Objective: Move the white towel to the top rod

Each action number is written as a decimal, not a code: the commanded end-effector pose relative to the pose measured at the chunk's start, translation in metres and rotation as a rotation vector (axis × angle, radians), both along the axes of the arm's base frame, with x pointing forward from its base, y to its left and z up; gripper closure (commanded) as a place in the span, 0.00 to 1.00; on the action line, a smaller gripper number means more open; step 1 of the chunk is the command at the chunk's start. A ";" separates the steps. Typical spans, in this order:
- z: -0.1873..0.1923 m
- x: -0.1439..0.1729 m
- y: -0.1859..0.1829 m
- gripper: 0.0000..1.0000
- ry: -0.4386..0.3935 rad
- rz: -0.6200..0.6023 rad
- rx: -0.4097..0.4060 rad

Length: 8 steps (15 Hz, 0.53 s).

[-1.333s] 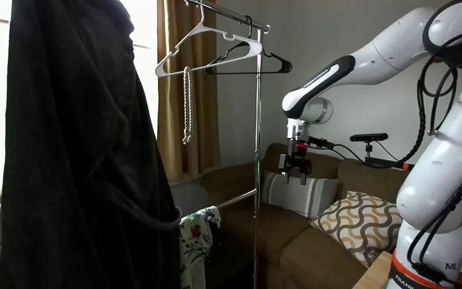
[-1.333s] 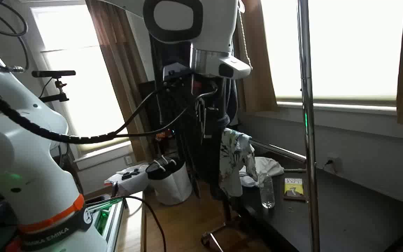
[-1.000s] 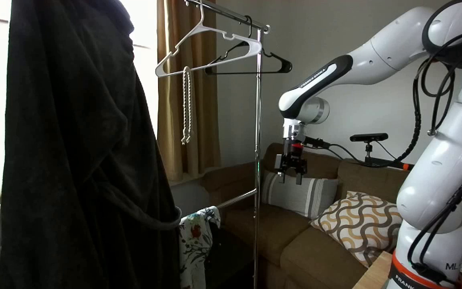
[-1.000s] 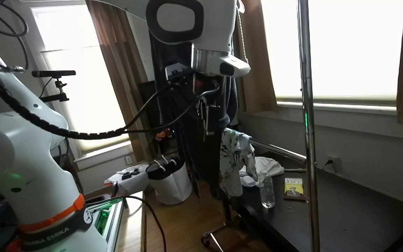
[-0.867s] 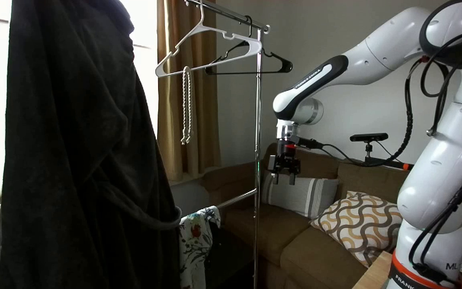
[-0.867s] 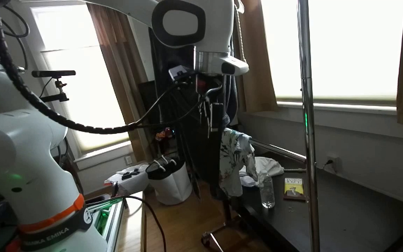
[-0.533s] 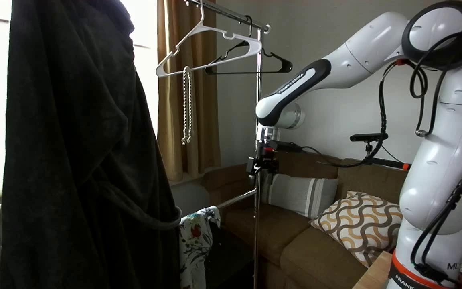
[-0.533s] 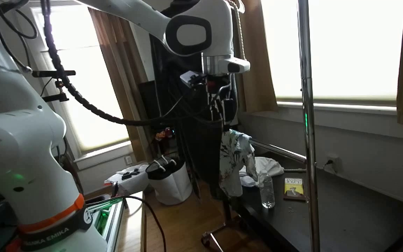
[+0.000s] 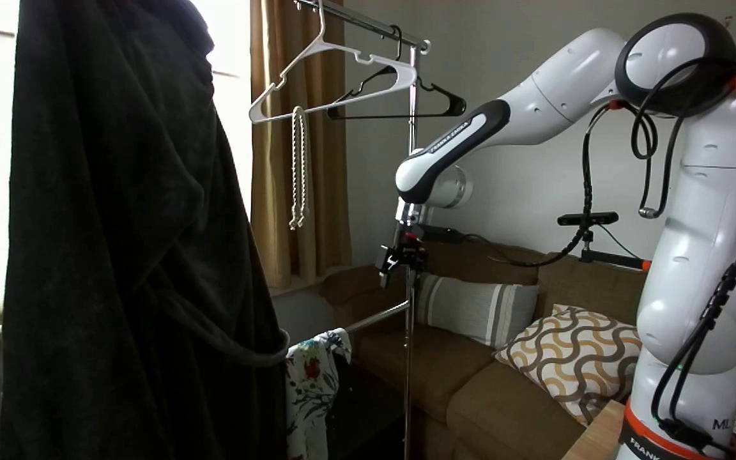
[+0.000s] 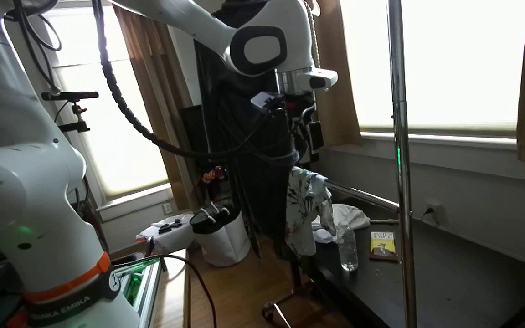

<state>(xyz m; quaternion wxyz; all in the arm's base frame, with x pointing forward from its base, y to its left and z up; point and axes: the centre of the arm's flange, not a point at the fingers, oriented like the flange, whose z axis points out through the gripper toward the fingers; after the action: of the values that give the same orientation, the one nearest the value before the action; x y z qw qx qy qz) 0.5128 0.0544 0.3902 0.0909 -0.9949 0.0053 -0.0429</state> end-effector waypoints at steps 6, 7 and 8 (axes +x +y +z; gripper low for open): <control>-0.046 0.055 0.099 0.00 0.052 0.178 -0.027; -0.056 0.060 0.111 0.00 0.038 0.178 -0.051; -0.065 0.063 0.119 0.00 0.038 0.193 -0.054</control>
<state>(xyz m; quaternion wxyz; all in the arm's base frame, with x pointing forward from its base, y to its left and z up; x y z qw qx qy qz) 0.5534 0.1480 0.3483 0.0825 -0.9933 -0.0789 -0.0153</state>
